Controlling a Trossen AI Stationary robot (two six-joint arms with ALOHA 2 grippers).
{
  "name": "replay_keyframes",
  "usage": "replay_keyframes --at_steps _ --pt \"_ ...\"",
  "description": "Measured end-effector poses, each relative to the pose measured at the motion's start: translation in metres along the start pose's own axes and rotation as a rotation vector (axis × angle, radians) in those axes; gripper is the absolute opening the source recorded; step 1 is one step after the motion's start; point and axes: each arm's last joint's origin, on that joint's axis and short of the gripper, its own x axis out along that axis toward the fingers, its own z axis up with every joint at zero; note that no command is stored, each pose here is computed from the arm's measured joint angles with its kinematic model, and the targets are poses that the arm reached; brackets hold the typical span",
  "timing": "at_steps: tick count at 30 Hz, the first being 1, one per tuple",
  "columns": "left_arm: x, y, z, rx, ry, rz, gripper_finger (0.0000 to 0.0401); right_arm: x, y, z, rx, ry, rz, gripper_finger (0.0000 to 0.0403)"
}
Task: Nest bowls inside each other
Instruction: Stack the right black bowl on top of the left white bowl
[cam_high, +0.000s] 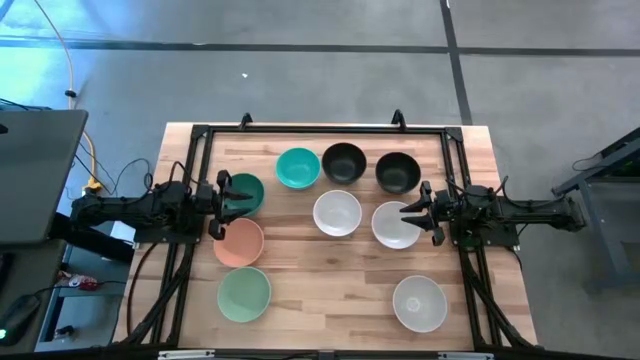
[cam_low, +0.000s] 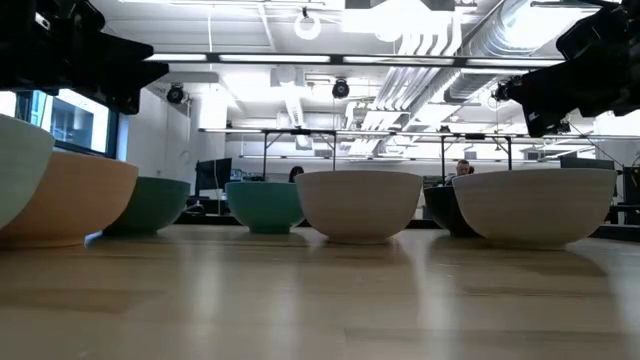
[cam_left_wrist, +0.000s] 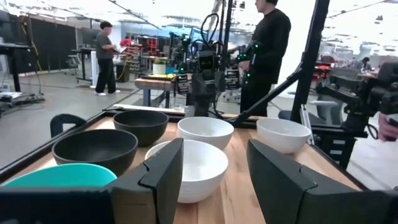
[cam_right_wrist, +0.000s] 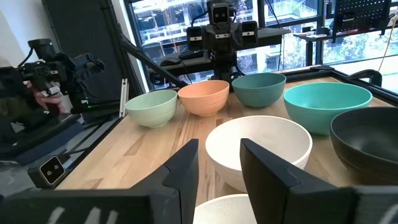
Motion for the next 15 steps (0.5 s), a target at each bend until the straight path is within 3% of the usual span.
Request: replay_keyframes --at_steps 15 --pt "0.0000 0.0005 0.0000 0.029 0.000 0.017 0.0165 0.0000 0.0001 0.0001 0.053 -0.001 0.002 0.0110"
